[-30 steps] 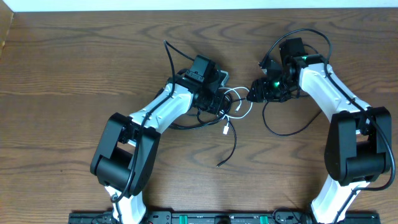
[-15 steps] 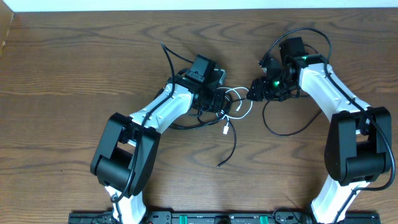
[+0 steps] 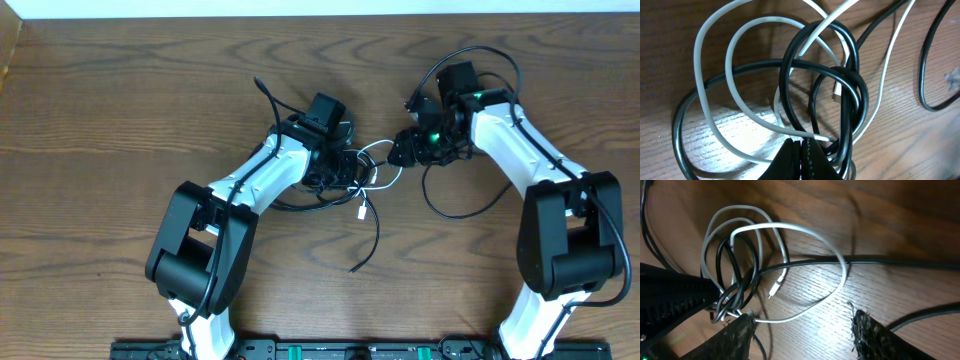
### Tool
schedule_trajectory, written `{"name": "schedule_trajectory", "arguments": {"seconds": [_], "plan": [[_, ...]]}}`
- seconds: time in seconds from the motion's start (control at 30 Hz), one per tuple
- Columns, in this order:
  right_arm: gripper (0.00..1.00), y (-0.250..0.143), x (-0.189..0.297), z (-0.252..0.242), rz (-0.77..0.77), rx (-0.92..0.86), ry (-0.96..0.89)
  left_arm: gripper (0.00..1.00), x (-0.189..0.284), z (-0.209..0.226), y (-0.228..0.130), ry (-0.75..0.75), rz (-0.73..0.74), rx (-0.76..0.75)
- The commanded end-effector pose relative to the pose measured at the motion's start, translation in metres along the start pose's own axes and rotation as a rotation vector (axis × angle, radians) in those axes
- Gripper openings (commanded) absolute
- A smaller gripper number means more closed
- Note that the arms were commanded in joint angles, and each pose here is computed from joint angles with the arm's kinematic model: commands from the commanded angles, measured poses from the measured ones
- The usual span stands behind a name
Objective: Untangle cables
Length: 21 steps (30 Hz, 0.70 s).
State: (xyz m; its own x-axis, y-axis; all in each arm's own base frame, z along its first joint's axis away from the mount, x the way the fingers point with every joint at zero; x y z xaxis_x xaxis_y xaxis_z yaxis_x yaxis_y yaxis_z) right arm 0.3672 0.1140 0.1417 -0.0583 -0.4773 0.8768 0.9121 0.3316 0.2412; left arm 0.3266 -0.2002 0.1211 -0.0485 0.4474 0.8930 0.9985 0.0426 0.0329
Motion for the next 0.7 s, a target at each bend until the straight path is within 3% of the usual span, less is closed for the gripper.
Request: {"name": "schedule_trajectory", "arguments": {"seconds": [0.0,0.67], "plan": [[0.61,-0.002,-0.009,0.01,0.027,0.031,0.021,0.08,-0.006,0.006,-0.003,0.02,0.02,0.023],[0.63,-0.001,-0.016,0.025,0.039,0.073,0.03,0.08,-0.006,0.006,-0.003,0.02,0.02,0.031]]}}
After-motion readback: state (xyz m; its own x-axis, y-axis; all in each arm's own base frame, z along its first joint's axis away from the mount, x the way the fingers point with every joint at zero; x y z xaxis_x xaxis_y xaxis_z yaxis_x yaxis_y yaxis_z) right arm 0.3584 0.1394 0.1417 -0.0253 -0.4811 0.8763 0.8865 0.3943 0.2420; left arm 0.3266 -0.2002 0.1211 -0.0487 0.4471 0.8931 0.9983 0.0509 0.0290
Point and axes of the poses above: each gripper's point midway between its finger pads, its own x axis back along the fingers, its own z axis along the line the jaws close on, y = z × x, the point moved 10 cm from there along x, back along the fingers, and after that the axes turned 11 degrees about x, right-handed, at the moved point
